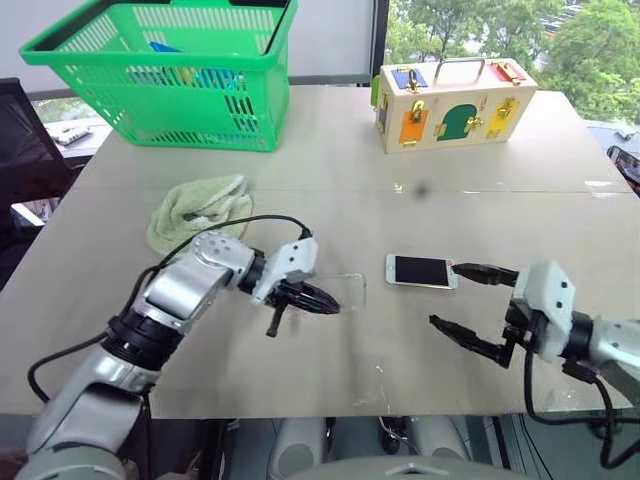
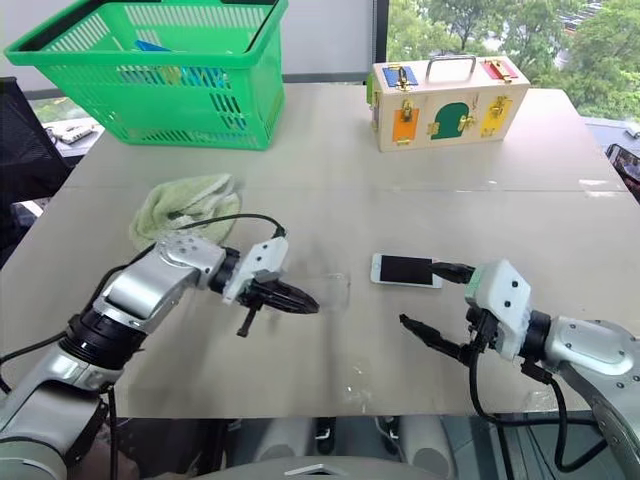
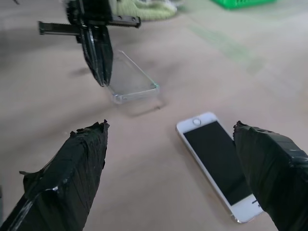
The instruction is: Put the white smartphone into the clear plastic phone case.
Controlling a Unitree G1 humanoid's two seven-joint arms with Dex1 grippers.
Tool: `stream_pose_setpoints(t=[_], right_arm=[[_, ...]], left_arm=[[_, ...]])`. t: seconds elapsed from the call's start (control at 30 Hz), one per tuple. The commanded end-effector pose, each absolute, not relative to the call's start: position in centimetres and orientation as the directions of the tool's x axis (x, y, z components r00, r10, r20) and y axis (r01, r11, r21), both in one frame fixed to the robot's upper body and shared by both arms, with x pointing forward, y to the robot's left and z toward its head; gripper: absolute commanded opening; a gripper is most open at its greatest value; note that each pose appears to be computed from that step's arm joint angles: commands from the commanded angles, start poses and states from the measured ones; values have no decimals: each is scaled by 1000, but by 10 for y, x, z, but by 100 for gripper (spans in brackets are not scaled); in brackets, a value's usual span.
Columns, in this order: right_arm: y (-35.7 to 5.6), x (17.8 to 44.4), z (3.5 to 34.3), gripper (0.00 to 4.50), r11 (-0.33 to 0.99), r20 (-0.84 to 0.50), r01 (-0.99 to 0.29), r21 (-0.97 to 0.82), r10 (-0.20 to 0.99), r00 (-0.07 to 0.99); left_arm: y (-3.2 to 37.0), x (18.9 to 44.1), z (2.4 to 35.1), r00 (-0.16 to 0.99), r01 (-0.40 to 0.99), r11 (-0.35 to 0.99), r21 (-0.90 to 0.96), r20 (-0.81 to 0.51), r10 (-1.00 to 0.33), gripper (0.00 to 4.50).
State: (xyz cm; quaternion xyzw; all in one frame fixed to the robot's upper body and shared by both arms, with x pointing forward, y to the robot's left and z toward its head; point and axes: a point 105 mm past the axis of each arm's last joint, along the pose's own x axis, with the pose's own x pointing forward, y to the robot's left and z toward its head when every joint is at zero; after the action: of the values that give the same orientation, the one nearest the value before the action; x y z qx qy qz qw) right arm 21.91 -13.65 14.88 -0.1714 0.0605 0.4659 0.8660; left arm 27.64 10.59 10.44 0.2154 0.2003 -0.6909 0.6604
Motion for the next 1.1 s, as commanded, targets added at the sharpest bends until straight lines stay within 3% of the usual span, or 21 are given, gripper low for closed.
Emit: stream_pose_setpoints(t=[0.03,0.07,0.17,0.43,0.87,1.1], right_arm=[[-138,229,148,450,512,-271,-790,-337,752,602],[-138,231,147,450,514,-271,-786,-344,747,607],[-140,240,140,450,533,-301,-782,-321,726,618],[-155,274,122,450,497,-450,-796,-345,656,605],[-156,307,108,450,250,-628,-918,-309,671,394],[-154,319,105,450,198,-645,-934,-297,680,349]], left_arm=[[100,283,105,-4,997,-49,64,-564,-826,8],[99,283,104,-14,997,-56,59,-559,-829,8],[94,281,104,-32,996,-73,57,-530,-847,80],[98,273,125,-23,993,-68,99,-405,-914,429],[110,261,131,110,992,83,98,-310,-944,429],[115,260,129,169,984,142,110,-294,-941,429]])
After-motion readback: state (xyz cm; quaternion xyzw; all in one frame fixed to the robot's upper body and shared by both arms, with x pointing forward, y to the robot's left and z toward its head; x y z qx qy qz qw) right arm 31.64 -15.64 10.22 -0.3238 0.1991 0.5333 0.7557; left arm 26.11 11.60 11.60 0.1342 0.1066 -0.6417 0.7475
